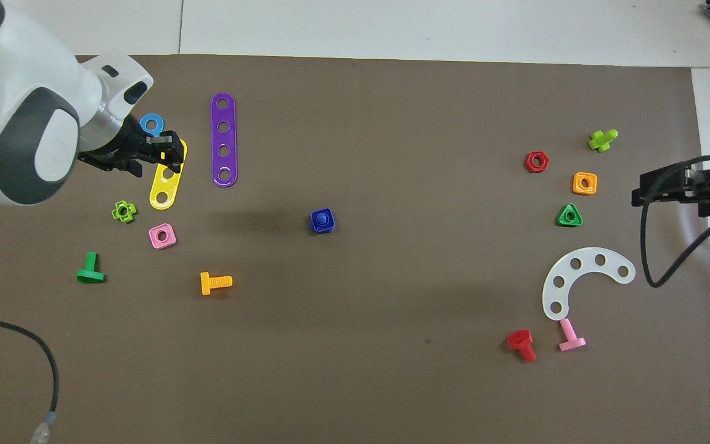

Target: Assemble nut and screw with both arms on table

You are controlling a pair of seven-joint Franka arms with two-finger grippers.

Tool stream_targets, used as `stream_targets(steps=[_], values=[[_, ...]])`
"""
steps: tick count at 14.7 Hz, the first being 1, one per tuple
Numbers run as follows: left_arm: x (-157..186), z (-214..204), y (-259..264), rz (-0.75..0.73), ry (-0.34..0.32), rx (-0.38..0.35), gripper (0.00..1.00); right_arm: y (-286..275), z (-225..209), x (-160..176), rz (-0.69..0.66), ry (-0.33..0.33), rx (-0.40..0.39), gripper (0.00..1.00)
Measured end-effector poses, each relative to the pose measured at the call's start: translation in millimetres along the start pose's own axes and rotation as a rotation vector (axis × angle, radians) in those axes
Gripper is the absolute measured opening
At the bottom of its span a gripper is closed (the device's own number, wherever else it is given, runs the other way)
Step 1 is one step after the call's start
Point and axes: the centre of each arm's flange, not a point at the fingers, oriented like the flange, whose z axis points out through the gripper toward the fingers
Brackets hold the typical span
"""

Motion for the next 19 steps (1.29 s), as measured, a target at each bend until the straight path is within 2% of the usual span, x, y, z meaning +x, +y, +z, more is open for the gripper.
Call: stream_targets(steps=[5, 9, 14, 17, 18, 19], values=[[-31, -23, -60, 0.075, -0.055, -0.006, 0.65, 0, 0, 0, -0.014, 0.001, -0.011, 1.0], [-62, -39, -75, 0.082, -0.046, 0.044, 0.65, 3, 0, 0, -0.041, 0.003, -0.036, 1.0], [-102, -83, -75, 0.085, -0.018, 0.055, 0.66, 4, 0, 0, -0.057, 0.005, -0.052, 1.0], [-113, -97, -77, 0.086, -0.003, 0.076, 0.68, 4, 0, 0, -0.057, 0.005, -0.052, 1.0], [-114, -98, -77, 0.082, 0.0, 0.079, 0.73, 4, 0, 0, -0.057, 0.005, -0.052, 1.0], [-114, -99, -76, 0.078, 0.002, 0.08, 0.84, 4, 0, 0, -0.057, 0.005, -0.052, 1.0]])
